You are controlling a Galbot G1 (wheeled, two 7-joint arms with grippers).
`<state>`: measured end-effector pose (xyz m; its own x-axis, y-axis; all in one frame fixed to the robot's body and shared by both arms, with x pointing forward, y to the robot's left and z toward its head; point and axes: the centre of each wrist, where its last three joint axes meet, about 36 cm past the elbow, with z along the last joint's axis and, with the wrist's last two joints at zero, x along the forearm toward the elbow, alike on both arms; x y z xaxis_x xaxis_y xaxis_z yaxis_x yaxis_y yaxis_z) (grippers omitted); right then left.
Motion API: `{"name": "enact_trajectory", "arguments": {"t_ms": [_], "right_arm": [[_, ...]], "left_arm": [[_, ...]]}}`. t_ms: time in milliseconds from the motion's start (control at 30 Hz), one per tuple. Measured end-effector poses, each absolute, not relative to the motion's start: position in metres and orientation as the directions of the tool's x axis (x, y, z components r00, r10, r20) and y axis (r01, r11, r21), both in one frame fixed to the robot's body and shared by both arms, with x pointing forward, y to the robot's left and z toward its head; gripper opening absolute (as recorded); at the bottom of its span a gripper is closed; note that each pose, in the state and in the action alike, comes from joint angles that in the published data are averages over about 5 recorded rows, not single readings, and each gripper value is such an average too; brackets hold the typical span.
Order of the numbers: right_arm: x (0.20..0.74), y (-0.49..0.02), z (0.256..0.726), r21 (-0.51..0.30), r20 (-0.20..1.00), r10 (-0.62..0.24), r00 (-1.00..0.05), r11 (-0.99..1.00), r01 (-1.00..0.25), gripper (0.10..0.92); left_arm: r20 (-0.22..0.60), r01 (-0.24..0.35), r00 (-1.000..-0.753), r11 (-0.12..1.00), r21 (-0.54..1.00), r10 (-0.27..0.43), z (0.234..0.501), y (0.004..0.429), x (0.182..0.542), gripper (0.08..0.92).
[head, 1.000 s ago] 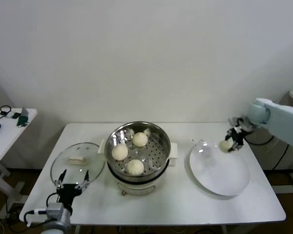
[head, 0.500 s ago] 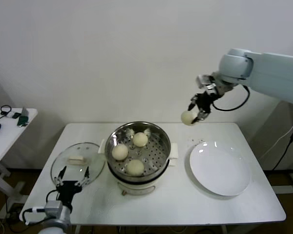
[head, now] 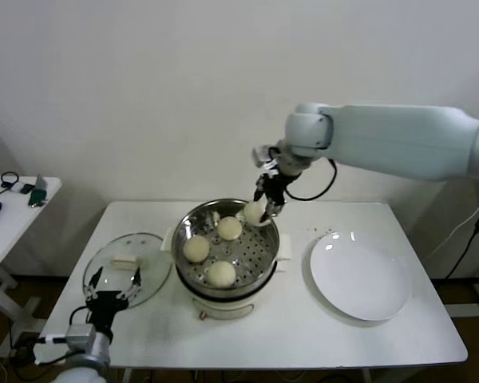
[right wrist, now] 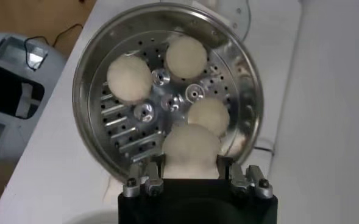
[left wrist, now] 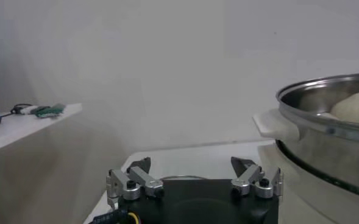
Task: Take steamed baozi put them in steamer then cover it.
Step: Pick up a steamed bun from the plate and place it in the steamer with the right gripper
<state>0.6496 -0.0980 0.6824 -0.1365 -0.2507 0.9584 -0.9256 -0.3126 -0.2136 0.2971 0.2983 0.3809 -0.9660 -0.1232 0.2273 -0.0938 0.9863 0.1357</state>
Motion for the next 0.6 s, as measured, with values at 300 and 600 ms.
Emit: {"name": "enact_trajectory", "arguments": {"t_ms": [300, 600], "right_arm": [[0.644, -0.077, 0.641, -0.182, 0.976, -0.178, -0.121, -0.382, -0.906, 0.585], [0.638, -0.073, 0.621, -0.166, 0.983, -0.141, -0.117, -0.415, -0.895, 0.587]], "left_arm": [[0.230, -0.095, -0.965, 0.987, 0.131, -0.123, 0.379, 0.301, 0.297, 0.823], [0.232, -0.093, -0.965, 0.987, 0.128, -0.121, 0.379, 0.301, 0.297, 0.823]]}}
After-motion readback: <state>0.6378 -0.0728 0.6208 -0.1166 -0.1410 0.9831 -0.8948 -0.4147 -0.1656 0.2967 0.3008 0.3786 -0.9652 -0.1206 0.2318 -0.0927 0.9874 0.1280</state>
